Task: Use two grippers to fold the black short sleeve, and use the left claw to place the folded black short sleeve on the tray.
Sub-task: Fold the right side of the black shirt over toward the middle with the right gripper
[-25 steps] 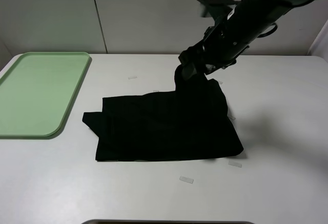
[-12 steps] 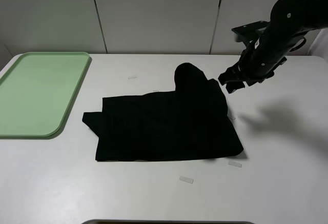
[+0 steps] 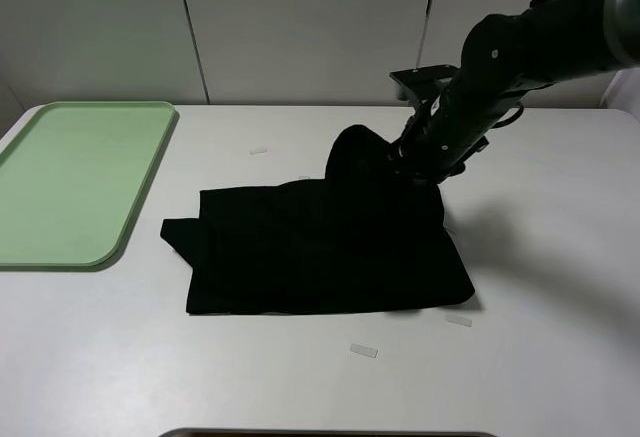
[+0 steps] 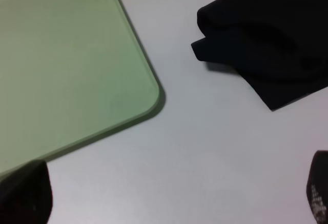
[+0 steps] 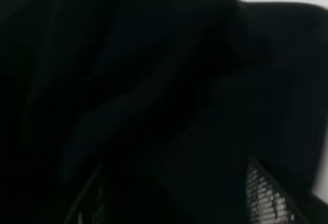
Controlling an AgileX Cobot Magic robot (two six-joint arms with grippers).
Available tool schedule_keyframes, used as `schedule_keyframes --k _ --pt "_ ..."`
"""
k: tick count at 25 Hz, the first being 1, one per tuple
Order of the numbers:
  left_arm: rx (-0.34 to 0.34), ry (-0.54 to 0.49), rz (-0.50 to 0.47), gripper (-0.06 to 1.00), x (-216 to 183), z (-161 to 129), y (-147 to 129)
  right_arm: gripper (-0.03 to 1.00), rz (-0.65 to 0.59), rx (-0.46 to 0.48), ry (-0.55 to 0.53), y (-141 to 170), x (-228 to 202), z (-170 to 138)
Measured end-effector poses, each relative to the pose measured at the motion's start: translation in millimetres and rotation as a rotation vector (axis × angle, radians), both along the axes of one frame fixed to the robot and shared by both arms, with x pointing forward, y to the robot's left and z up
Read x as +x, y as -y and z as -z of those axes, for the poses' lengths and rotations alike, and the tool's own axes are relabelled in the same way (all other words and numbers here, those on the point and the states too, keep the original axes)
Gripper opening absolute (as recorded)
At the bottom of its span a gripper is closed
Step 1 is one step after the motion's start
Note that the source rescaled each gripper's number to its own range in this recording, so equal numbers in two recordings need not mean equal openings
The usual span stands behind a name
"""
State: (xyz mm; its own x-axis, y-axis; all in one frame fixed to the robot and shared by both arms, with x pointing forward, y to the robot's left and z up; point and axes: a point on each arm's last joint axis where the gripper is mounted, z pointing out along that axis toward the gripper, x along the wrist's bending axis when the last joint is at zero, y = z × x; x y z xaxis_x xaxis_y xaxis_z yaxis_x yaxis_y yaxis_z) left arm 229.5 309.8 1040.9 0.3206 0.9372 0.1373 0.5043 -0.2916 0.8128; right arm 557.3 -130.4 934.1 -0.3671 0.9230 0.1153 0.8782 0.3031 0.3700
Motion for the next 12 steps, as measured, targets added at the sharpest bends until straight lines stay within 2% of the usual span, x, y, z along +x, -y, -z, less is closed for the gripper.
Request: schedule_keyframes --k 8,12 --pt "0.0 0.0 0.0 1.0 0 0 0 0.64 -0.09 0.047 0.032 -40 -20 -2" --pt "0.0 0.0 0.0 1.0 0 0 0 0.64 -0.096 0.052 0.042 -43 -20 -3"
